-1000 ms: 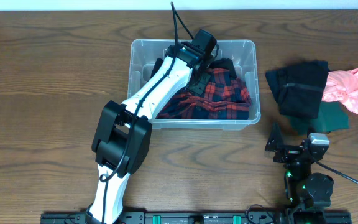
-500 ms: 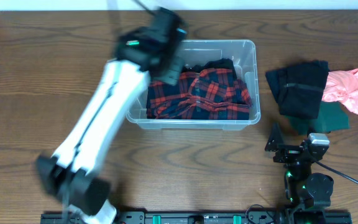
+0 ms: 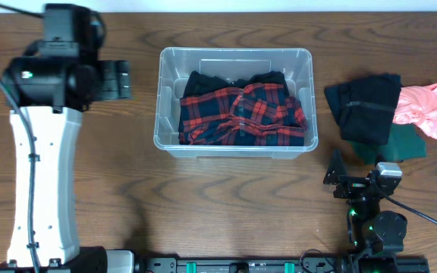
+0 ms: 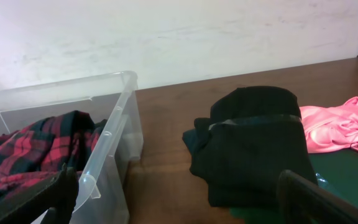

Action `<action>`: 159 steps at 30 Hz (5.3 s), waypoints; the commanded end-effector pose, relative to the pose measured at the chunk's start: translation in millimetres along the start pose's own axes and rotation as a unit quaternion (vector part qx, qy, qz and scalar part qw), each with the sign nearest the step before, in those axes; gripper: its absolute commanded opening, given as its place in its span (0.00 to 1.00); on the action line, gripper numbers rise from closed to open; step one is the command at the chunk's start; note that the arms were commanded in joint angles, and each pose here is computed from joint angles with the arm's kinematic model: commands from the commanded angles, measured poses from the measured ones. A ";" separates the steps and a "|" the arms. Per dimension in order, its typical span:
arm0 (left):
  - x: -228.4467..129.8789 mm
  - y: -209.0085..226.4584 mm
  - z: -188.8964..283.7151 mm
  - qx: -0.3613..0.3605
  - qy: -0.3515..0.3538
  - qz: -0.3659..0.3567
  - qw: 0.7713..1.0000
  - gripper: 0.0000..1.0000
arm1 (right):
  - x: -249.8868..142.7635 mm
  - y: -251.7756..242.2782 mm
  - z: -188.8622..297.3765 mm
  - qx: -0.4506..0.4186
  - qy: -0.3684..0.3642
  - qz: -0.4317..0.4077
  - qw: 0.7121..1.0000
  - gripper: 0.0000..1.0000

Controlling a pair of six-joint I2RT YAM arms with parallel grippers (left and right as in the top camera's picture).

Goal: Pack container
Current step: 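Withdraw the left arm and move the right gripper toward the right clothes, then lower the right gripper onto the black folded clothes and grasp them, then carry the black clothes with the right gripper into the bin's left side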

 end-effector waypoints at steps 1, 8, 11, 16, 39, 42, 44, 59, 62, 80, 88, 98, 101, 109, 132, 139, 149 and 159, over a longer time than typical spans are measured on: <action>-3.7 32.9 -1.5 0.035 0.004 0.042 0.999 0.98 | 0.0 -3.2 0.0 -0.008 -0.001 0.007 1.000 0.99; -17.9 92.0 -5.0 0.080 0.012 0.198 0.977 0.98 | 0.4 -3.7 0.0 -0.010 -0.002 0.007 1.000 0.99; -25.8 100.9 -4.9 0.088 0.024 0.220 0.971 0.98 | 3.8 -11.5 0.4 -0.036 -0.012 0.009 0.999 0.99; -27.7 103.1 -4.8 0.090 0.026 0.223 0.970 0.98 | 27.1 -7.8 3.0 -0.033 -0.056 -0.019 0.998 0.99; -27.7 103.1 -4.8 0.090 0.026 0.223 0.970 0.98 | 135.5 -0.9 -88.6 -0.180 0.312 0.021 0.933 0.99; -27.7 103.1 -4.8 0.090 0.026 0.223 0.970 0.98 | 112.4 -8.6 -96.8 -0.196 0.359 0.002 0.912 0.99; -27.7 103.2 -4.8 0.090 0.026 0.223 0.970 0.98 | 94.9 -22.3 -95.0 -0.236 0.383 -0.049 0.892 0.99; -27.7 103.1 -4.8 0.090 0.026 0.223 0.970 0.98 | 28.7 -74.0 -99.7 -0.202 0.459 -0.115 0.858 0.99; -27.7 103.1 -4.8 0.090 0.026 0.223 0.970 0.98 | 14.3 -81.5 -104.1 -0.206 0.468 -0.118 0.851 0.98; -27.7 103.2 -4.8 0.090 0.026 0.223 0.970 0.98 | -42.4 -109.6 -142.6 -0.196 0.493 -0.109 0.841 0.75; -27.7 103.2 -4.8 0.090 0.026 0.223 0.970 0.98 | -51.9 -112.1 -142.7 -0.196 0.504 -0.109 0.834 0.05; -27.7 103.1 -4.8 0.090 0.026 0.223 0.970 0.98 | 9.2 -89.4 -136.8 -0.180 0.448 -0.092 0.871 0.01; -27.7 103.2 -4.8 0.090 0.026 0.222 0.970 0.98 | 51.2 -68.3 -131.5 -0.154 0.407 -0.080 0.897 0.01; -27.7 103.1 -4.8 0.090 0.026 0.223 0.970 0.98 | 150.2 15.7 -105.3 -0.029 0.284 -0.050 0.957 0.01; -27.7 103.2 -4.8 0.090 0.026 0.223 0.970 0.98 | 45.8 288.9 -159.7 0.205 0.337 -0.216 0.893 0.01; -27.7 103.2 -4.8 0.090 0.026 0.223 0.970 0.98 | -6.4 316.0 -169.3 0.146 0.349 -0.279 0.883 0.01; -27.7 103.2 -4.8 0.090 0.026 0.223 0.970 0.98 | -63.2 326.0 -171.0 0.105 0.383 -0.297 0.868 0.02; -27.7 103.1 -4.8 0.090 0.026 0.223 0.970 0.98 | -66.4 336.1 -170.7 0.152 0.389 -0.264 0.869 0.99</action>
Point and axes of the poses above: each gripper's point midway between its finger pads, its own z axis back along the fingers, its own y axis along the line the jaws close on, x = y × z, the point moved 2 cm from there along z, back along the fingers, and after that the axes turned 5 degrees about -z, right-handed, at the moved point
